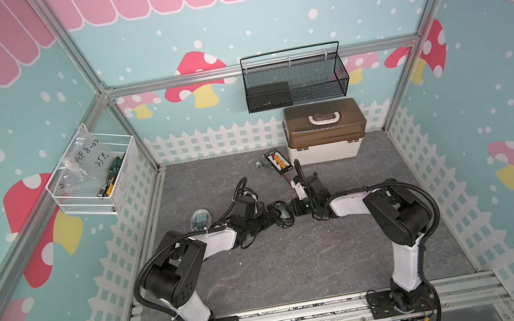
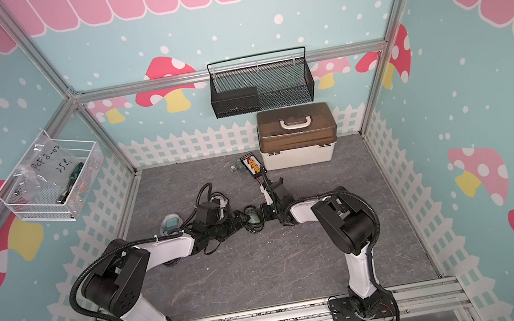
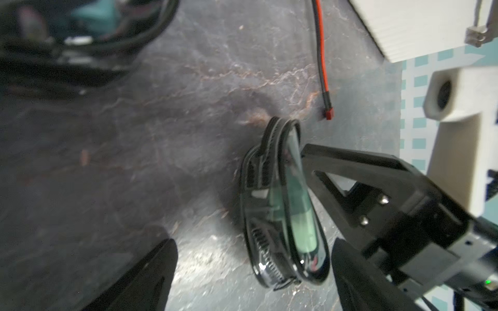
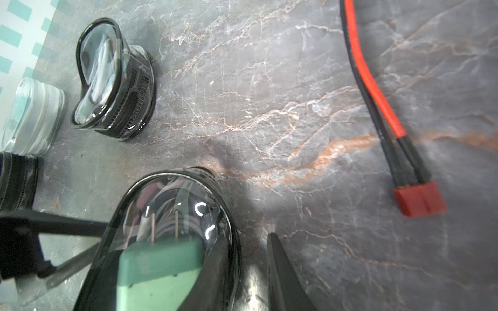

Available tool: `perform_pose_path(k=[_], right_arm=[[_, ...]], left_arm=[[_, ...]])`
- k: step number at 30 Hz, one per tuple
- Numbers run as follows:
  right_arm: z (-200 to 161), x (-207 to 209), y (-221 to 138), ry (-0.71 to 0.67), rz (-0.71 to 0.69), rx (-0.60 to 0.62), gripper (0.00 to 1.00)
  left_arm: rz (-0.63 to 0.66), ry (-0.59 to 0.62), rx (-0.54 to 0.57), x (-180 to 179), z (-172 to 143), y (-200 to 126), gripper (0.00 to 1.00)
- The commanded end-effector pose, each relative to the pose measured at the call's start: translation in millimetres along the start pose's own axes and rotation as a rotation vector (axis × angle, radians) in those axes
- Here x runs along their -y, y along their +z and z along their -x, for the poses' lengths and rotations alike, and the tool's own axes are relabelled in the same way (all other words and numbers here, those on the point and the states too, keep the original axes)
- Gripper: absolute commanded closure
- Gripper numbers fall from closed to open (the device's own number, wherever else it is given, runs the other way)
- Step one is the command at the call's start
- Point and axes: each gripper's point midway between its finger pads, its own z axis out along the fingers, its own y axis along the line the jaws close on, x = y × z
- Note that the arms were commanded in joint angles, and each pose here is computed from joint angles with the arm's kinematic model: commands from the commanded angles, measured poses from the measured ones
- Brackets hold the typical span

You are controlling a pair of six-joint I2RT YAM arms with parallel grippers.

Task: Pack away charging kits
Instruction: Close the storage bag at the center of the board.

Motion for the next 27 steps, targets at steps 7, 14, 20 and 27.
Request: perform_pose_path(k=[7, 14, 20, 27], right_arm=[[-45.9, 18.2, 11.5, 0.025, -0.052, -0.140, 0.80], [-44.9, 14.8, 9.6, 0.041, -0.036, -0.130, 0.82], [-47.2, 12.4, 5.3, 0.091, -0.026, -0.114, 0.90], [-55.8, 6.9, 2.6, 0.162, -0.026, -0.102, 0.92]], left_arm=[[-0.044, -0.095, -0.114, 2.6, -12.6, 33.3, 0.14], [-0.024, -0.147, -0.149, 1.2, -27.0, 40.6, 0.15], [-0.051, -0.247, -0.147, -4.3, -41.1, 40.9, 0.18], [-0.046, -0.312, -0.107, -10.0, -49.4, 36.6, 0.16]])
